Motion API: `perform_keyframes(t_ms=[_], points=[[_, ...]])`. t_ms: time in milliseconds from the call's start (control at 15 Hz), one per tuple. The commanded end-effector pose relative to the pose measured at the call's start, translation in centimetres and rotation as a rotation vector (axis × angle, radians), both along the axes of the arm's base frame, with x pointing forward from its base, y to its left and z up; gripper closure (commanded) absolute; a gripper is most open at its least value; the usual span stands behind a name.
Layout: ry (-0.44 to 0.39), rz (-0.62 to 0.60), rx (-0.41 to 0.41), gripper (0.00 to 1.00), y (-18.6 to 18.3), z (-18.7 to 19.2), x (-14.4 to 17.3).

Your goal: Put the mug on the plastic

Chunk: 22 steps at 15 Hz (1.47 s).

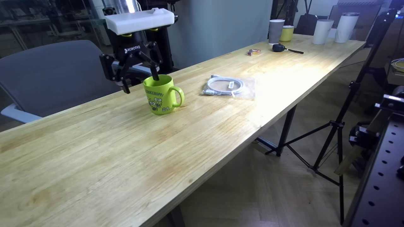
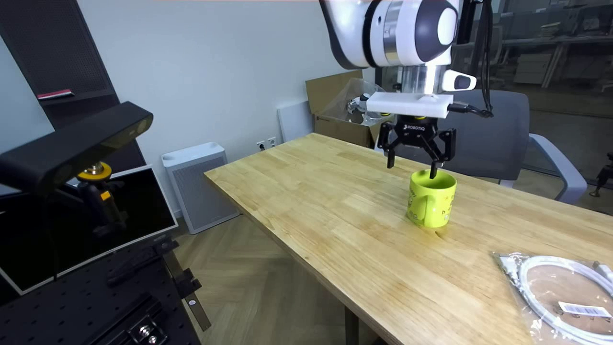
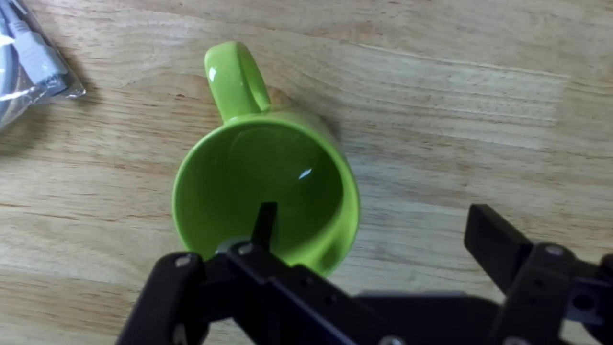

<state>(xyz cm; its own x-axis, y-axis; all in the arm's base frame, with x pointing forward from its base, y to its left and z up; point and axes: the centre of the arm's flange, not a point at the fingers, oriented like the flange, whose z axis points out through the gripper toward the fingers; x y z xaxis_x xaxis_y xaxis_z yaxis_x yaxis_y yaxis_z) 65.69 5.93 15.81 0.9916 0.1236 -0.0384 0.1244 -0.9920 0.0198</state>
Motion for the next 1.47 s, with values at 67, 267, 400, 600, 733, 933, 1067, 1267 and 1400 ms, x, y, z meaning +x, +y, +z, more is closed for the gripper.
perform_keyframes(t_ms=[67,267,400,600,733,933,1067,1267,1400], points=[[-0.002,-0.033,-0.005,0.00,-0.2,-1.1,0.7],[0.005,-0.035,-0.011,0.05,-0.5,-1.7,0.6],[0.005,-0.038,-0.016,0.34,-0.6,-2.1,0.5],[0.013,-0.039,-0.029,0.55,-0.9,-2.4,0.4],[0.020,-0.039,-0.041,0.67,-1.1,-2.4,0.4],[0.022,-0.045,-0.052,0.89,-1.4,-2.0,0.8],[0.013,-0.048,-0.058,0.98,-1.4,-1.3,1.3],[0.006,-0.050,-0.067,0.98,-1.6,-0.4,1.9],[-0.004,-0.051,-0.074,0.98,-1.7,0.3,2.3]])
